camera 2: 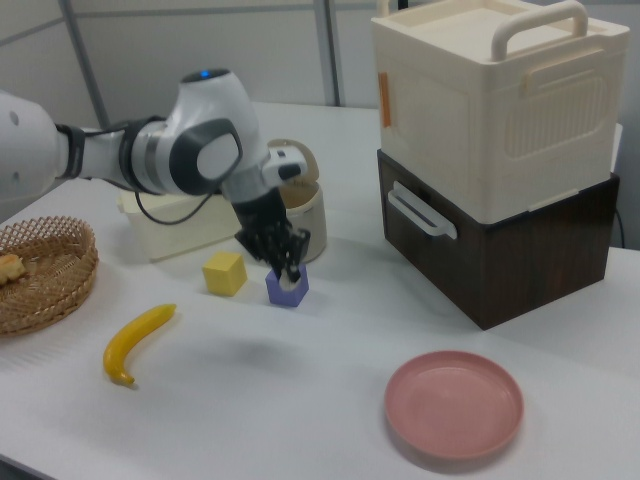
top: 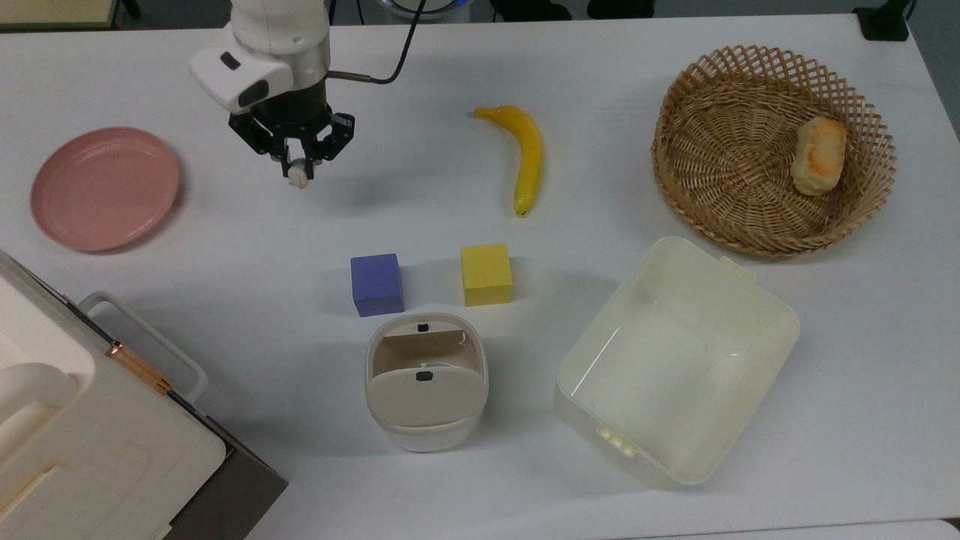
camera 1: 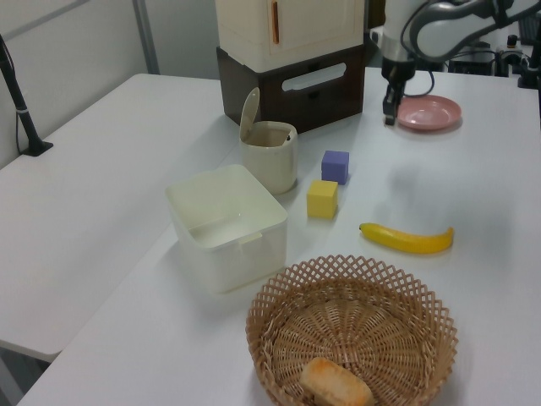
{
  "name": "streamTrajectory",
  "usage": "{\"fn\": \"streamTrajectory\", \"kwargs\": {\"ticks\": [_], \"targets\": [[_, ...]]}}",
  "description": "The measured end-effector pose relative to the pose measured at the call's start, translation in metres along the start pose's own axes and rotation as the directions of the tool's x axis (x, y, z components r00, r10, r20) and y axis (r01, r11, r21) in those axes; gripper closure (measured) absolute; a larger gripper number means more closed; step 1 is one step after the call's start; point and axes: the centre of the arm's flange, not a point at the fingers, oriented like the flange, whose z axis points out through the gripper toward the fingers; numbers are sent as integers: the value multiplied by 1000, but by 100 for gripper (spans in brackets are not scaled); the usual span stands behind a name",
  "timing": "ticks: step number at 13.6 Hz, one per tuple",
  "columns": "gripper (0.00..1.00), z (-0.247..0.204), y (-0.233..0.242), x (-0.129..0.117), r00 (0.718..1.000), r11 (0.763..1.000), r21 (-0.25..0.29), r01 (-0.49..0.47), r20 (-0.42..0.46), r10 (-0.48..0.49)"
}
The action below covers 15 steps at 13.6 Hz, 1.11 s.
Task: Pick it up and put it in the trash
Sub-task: 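Lower the gripper and close it on the white paper ball, then carry the paper ball over the cream trash bin opening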
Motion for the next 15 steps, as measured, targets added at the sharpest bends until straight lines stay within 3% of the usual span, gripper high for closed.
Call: {"fn": "streamTrajectory", "kwargs": {"ticks": [4,8,11,15], "targets": [[75,-50,-18,31,993,999,-11,32,-110,-33],[75,-65,-58,65,981,996,-13,92,-170,-93],[75,-53,-94,101,945,993,-10,116,-307,-113],[75,-28,-118,124,884,994,5,113,-456,-98]]}}
